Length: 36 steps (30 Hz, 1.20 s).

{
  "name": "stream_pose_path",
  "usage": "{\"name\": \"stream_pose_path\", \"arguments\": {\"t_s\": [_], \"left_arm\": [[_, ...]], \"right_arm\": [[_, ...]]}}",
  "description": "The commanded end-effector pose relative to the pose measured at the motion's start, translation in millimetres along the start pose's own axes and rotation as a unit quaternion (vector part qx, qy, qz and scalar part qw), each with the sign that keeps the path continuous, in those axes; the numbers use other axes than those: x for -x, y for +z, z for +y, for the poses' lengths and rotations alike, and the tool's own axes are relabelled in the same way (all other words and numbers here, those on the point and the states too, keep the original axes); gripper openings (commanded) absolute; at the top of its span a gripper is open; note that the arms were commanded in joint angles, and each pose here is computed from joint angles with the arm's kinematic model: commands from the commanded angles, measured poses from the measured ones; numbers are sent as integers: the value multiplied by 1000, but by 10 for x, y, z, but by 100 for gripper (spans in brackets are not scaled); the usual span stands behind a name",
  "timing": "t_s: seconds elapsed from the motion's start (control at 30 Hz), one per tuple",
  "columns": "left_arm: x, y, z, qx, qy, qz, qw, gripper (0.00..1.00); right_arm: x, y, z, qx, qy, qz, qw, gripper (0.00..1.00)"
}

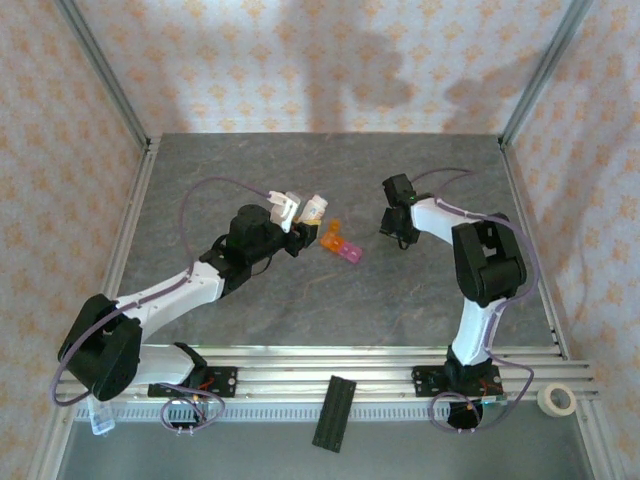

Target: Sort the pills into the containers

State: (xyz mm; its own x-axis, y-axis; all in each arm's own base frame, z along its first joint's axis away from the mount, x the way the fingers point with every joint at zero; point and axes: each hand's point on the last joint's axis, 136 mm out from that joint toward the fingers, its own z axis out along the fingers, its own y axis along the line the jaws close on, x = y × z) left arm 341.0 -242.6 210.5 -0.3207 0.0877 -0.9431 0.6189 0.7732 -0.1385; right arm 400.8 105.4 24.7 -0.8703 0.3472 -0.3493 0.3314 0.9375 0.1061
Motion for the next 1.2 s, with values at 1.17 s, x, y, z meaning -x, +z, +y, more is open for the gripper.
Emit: {"name": "stream_pose_path", "arguments": {"t_s": [1.17], "left_arm": [[-731, 182, 139, 12, 28, 152, 988, 0]], "right_arm": [[-364, -815, 601, 186, -4, -42, 982, 65]]}}
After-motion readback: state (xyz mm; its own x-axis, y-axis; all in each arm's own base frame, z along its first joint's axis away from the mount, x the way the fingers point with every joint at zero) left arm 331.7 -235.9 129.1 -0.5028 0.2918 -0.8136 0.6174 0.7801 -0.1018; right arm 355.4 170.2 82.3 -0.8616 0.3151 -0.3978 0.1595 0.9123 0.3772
